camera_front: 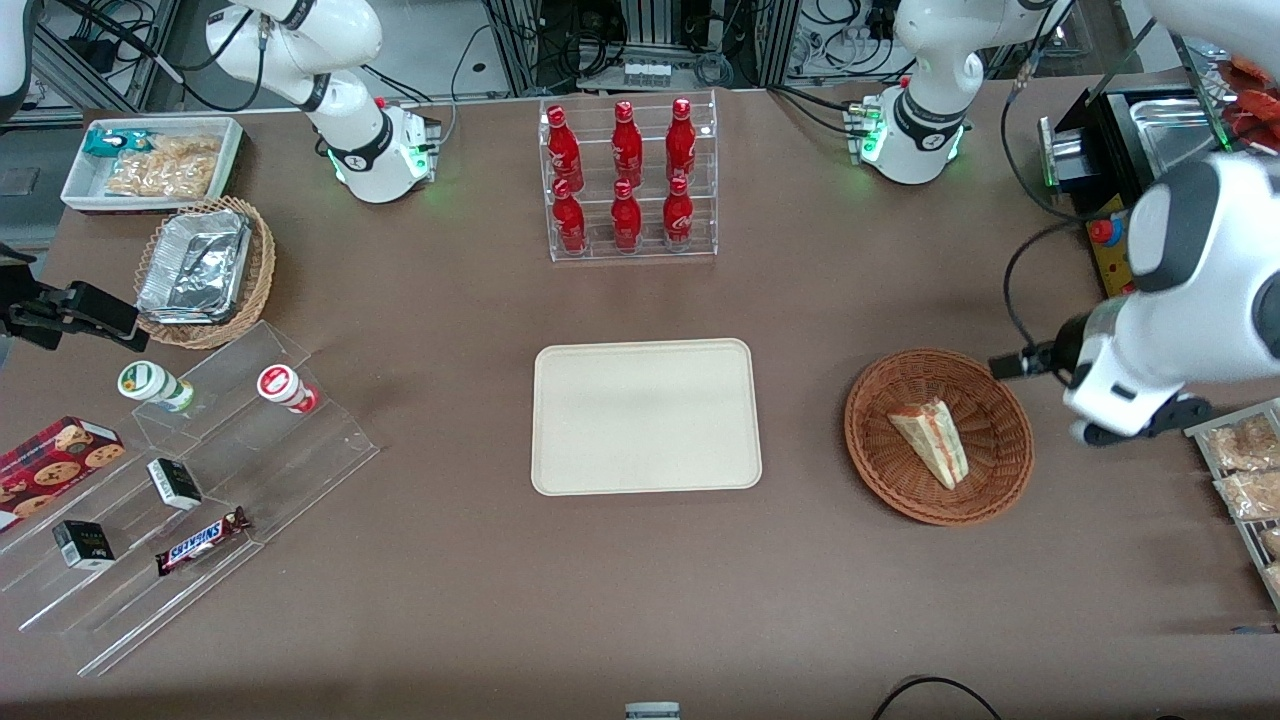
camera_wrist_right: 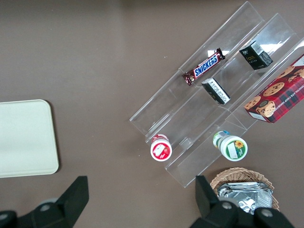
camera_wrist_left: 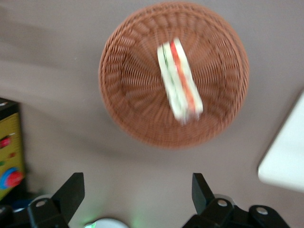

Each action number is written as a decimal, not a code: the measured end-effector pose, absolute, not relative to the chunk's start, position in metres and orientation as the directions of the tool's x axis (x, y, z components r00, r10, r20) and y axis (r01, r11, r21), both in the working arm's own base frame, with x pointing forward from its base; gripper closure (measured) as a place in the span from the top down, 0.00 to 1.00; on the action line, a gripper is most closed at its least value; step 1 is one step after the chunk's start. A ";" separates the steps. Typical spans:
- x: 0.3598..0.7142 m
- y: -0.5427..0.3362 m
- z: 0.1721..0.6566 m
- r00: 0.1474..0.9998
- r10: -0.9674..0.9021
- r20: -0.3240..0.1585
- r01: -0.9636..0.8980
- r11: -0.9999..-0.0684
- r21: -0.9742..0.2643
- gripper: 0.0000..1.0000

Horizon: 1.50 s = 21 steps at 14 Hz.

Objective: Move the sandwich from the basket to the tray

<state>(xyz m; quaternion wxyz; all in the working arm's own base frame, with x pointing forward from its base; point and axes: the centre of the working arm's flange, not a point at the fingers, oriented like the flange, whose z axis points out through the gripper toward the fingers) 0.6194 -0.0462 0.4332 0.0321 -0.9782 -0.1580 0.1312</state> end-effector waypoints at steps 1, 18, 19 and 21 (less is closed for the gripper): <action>0.626 -0.048 0.403 0.889 0.399 -0.225 0.384 -0.917 -0.109 1.00; 0.624 -0.070 0.216 0.683 0.704 -0.194 0.699 -0.707 -0.104 0.97; 0.624 -0.070 0.217 0.685 0.703 -0.193 0.698 -0.708 -0.103 0.86; 0.624 -0.070 0.219 0.696 0.692 -0.191 0.688 -0.719 -0.097 0.63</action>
